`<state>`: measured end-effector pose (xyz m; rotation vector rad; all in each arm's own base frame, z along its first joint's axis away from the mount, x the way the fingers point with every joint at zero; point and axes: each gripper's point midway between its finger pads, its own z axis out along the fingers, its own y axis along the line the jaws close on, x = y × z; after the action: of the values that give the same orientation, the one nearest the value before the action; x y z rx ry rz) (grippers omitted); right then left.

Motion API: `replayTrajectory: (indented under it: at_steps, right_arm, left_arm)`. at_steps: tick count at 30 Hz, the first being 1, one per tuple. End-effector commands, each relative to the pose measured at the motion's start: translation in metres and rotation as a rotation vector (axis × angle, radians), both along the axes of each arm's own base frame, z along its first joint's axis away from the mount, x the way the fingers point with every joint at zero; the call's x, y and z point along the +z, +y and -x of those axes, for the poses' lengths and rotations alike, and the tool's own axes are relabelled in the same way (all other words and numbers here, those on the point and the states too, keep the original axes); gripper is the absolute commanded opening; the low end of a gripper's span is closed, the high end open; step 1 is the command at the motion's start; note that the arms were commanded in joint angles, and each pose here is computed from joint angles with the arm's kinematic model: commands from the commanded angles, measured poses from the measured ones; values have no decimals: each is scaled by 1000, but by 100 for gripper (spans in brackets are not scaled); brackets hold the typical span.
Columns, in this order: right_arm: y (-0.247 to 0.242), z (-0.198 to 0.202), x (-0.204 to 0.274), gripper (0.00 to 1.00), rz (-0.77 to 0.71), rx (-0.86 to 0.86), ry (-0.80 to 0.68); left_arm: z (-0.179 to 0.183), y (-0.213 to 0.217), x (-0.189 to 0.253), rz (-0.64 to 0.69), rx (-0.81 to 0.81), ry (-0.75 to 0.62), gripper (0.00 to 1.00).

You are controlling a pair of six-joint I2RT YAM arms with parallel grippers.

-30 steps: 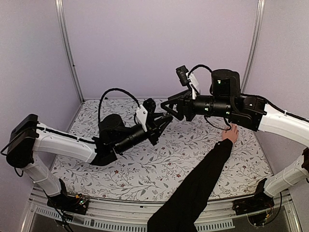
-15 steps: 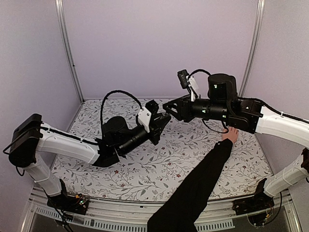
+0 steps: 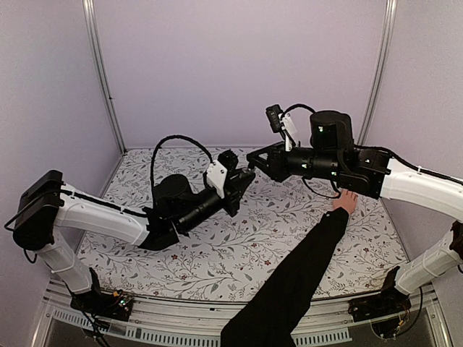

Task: Paint the nails
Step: Unscrew the nail polish bottle.

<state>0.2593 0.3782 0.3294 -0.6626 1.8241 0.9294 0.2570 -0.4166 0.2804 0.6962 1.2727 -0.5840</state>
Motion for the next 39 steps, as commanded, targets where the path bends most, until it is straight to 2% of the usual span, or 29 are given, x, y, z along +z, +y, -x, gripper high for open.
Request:
replayTrajectory:
  at_steps: [1,5,10,26,34,39]
  right_arm:
    - [12,8,1,2,-23,69,-3]
    - [13,11,3,0,-20,90,-21]
    - [14,21,6,0,-9,152,-66]
    - [10,70,25,0,-33,411,-217]
    - [9,108,31,0,-50,639,-307]
    - [8,125,31,0,-44,747,-334]
  left_arm:
    - [13,-7,18,33,-58,-32,0]
    - [29,-12,22,49,-162,-51,0]
    - [57,-12,33,103,-387,-53,0]
    - [140,3,40,130,-997,-69,0]
    - [171,18,47,133,-1235,-79,0]
    - [178,18,48,119,-1313,-50,0]
